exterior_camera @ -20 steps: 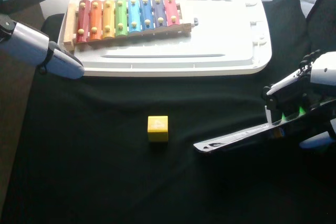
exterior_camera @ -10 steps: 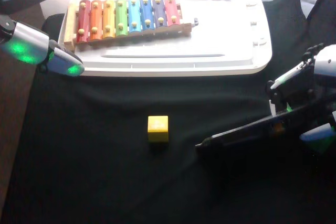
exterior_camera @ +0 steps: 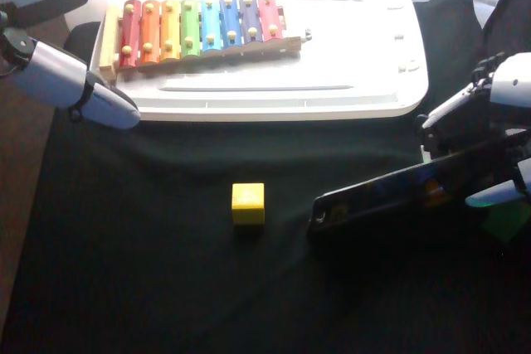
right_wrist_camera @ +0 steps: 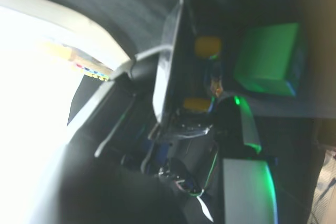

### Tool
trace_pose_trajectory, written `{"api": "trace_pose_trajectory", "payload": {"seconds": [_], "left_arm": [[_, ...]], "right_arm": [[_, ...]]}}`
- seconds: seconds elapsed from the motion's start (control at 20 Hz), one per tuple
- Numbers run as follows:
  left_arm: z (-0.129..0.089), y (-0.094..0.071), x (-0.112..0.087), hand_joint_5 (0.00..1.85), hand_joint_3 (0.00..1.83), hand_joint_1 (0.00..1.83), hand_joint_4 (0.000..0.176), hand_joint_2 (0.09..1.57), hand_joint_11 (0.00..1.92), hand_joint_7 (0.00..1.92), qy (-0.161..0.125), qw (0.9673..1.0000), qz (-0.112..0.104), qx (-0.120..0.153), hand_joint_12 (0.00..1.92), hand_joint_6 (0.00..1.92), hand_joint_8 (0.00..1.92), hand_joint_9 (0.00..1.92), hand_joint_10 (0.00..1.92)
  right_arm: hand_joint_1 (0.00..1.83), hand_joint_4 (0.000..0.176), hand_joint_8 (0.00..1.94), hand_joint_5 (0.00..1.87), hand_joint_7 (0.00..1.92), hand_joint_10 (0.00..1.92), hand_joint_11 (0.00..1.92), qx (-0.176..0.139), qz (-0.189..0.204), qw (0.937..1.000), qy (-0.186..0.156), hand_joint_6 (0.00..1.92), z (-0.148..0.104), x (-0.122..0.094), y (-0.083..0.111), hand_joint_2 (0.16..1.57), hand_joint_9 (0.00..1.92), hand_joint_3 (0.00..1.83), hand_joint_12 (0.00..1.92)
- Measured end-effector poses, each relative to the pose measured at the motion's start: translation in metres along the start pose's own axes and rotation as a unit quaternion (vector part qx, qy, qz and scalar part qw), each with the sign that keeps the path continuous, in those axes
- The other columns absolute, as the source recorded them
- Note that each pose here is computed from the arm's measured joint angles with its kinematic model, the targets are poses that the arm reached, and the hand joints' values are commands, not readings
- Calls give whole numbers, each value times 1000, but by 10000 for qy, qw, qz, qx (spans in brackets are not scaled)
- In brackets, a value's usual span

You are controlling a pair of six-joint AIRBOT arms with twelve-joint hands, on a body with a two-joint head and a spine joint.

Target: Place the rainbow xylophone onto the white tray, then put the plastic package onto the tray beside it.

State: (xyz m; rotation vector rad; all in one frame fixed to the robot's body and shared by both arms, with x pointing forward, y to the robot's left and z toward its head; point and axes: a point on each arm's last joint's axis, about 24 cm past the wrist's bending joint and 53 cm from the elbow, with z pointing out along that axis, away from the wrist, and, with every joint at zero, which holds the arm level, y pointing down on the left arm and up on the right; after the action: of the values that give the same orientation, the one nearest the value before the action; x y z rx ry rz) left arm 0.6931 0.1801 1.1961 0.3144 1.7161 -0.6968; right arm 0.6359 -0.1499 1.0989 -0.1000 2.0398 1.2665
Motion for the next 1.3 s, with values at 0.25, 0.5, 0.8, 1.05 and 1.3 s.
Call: {"api": "trace_pose_trajectory", "payload": {"seconds": [0.25,0.5,0.8,1.05,1.3], "left_arm": [[1,0,2,0,0,739,153,744,0,0,20,10000,10,-5,0,0,0,0,0],[2,-2,4,0,0,754,134,750,0,0,35,10000,-4,13,0,0,0,0,0],[2,-1,4,0,6,744,113,762,0,0,28,10000,-28,0,0,0,0,0,0],[2,-1,4,0,6,694,91,769,0,0,28,10000,-32,-2,0,0,0,0,0],[2,-1,4,0,0,731,83,722,0,0,25,10000,-35,-2,0,0,0,0,0]], "right_arm": [[1261,0,1172,828,1016,997,1098,-260,-304,9990,-182,985,6,-18,21,1147,1162,0,1444],[1155,0,1556,813,817,1680,1129,-569,-554,9960,-420,1157,11,-39,47,1198,1091,0,1848],[1246,0,1255,842,893,1428,1202,-802,-875,9909,-635,1103,12,-63,69,1175,1199,0,1718],[1263,0,1263,845,981,1102,1174,-959,-1033,9864,-842,896,10,-82,85,1156,1255,0,1517],[1275,0,1103,867,1063,971,1127,-1113,-1149,9813,-1068,920,8,-103,100,1127,1247,0,1438]]}}
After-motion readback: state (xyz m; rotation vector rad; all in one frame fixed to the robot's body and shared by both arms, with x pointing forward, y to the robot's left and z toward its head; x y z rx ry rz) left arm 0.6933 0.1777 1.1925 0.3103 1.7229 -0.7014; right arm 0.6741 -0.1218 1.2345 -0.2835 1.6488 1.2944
